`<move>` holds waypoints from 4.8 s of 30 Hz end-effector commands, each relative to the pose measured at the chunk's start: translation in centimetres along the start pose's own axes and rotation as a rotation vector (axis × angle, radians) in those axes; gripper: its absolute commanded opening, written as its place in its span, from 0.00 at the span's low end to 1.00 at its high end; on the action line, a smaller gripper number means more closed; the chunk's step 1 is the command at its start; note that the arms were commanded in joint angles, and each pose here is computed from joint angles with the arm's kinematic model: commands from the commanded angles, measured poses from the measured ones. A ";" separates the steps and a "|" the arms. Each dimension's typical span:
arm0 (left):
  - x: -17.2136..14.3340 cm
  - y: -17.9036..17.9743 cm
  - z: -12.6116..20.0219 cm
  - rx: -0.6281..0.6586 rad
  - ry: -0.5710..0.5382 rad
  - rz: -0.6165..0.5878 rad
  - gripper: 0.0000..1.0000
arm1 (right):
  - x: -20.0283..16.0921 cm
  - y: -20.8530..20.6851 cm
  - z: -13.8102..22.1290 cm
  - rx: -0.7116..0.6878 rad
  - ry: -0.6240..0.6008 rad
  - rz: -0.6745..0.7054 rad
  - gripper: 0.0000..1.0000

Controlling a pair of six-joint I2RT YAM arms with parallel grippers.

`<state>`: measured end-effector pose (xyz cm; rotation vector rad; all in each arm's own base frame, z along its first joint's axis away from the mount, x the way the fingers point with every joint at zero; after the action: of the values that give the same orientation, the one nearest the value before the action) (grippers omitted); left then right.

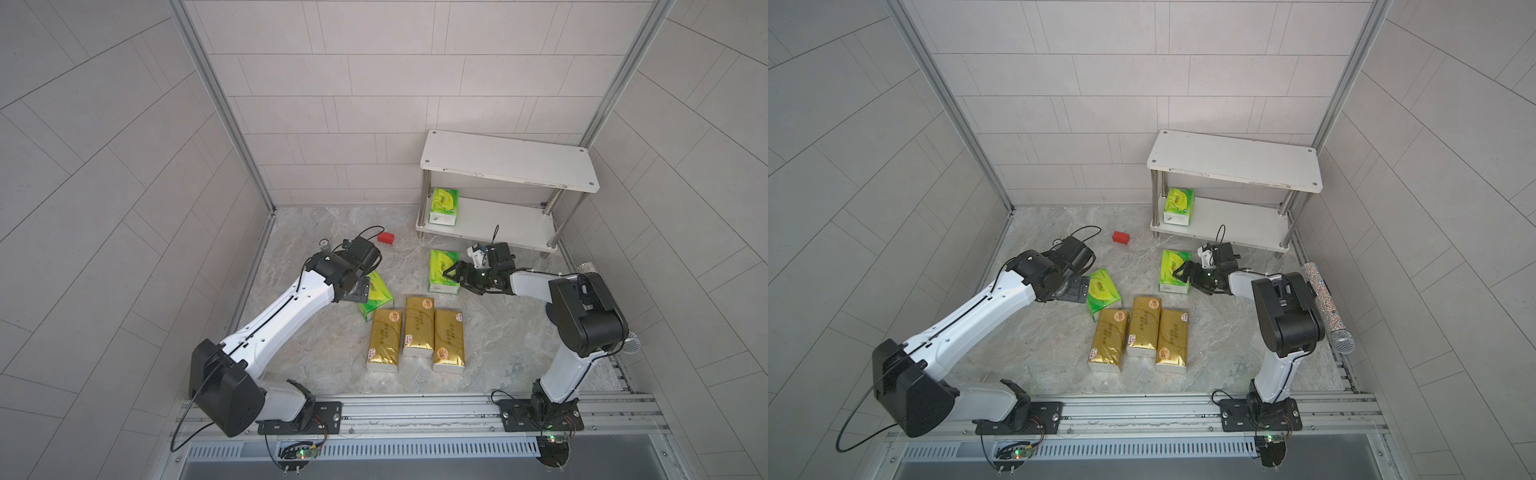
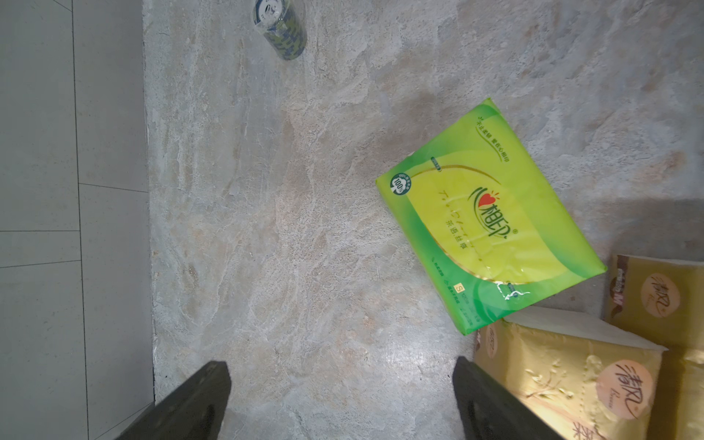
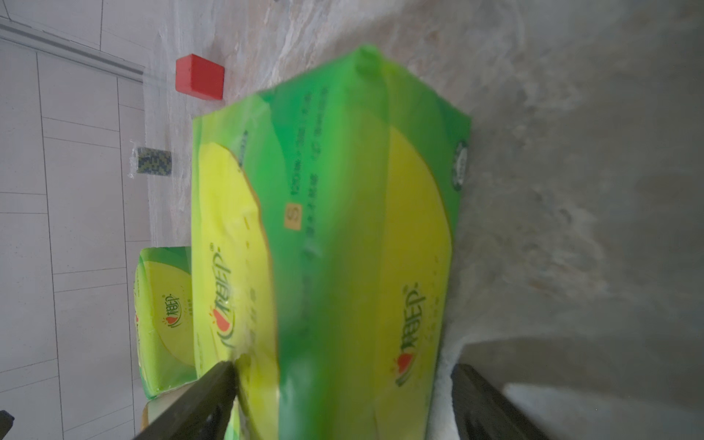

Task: Place the tissue boxes on the shelf by color
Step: Pick up the box of tissues from the center of the board, then place a box of tissues on the shelf.

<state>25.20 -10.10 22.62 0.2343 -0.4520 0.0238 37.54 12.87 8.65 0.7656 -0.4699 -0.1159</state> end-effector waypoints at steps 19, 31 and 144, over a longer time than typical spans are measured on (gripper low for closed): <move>0.1 0.5 -0.2 0.032 0.005 0.010 1.00 | -0.8 -0.8 -2.4 0.075 -0.067 -0.111 0.59; 0.0 0.4 -0.4 0.022 0.002 0.022 1.00 | 1.4 1.8 1.5 0.073 -0.135 -0.066 0.58; 0.8 2.3 -1.5 0.063 0.050 0.058 1.00 | 18.3 -6.6 9.4 -0.306 -0.374 0.119 0.56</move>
<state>26.98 -8.31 21.81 0.2602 -0.4063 0.0792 49.71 -2.80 17.25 0.4328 -0.8376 -0.2762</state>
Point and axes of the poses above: each gripper's point midway between its finger pads, its own z axis back along the fingers, its own y axis along the line the jaws close on, x = y × z, the point moved 5 cm from there along z, back along the fingers, and after that the axes turned 5 degrees about z, right-handed, at the moved point
